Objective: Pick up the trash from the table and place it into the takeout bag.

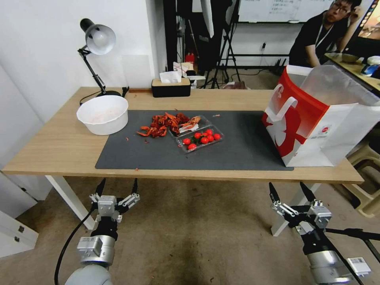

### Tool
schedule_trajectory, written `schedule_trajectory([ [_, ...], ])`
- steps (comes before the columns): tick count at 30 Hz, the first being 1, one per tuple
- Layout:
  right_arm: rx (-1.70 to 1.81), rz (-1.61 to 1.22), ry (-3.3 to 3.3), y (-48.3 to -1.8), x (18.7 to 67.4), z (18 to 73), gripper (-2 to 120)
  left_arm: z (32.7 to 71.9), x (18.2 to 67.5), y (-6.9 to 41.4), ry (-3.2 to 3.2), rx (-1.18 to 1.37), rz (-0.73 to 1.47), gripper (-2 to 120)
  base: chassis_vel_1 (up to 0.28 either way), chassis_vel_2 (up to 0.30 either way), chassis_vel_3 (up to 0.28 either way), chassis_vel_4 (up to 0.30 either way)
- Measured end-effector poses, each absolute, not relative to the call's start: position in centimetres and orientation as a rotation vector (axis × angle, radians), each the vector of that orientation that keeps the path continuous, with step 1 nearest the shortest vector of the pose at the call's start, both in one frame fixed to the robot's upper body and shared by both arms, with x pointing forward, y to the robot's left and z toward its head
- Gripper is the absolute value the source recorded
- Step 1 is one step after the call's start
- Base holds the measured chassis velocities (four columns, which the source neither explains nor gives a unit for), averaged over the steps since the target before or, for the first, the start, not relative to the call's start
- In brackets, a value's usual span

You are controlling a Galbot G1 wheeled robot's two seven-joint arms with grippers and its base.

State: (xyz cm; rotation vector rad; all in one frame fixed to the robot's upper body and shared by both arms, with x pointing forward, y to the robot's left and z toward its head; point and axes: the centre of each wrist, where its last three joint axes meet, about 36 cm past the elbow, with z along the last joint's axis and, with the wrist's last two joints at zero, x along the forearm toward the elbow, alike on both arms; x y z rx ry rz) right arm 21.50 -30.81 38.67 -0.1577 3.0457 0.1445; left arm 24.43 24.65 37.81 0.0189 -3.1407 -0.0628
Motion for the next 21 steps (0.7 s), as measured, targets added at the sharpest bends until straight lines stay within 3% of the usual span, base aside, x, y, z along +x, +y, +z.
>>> schedule_trajectory([
  [21,-0.157,0.141,3.042,-30.86,21.49,38.68,100,37.88,24.51,24.58,-3.139,0.016,-0.059,100,0.0,0.0,0.0,0.0],
])
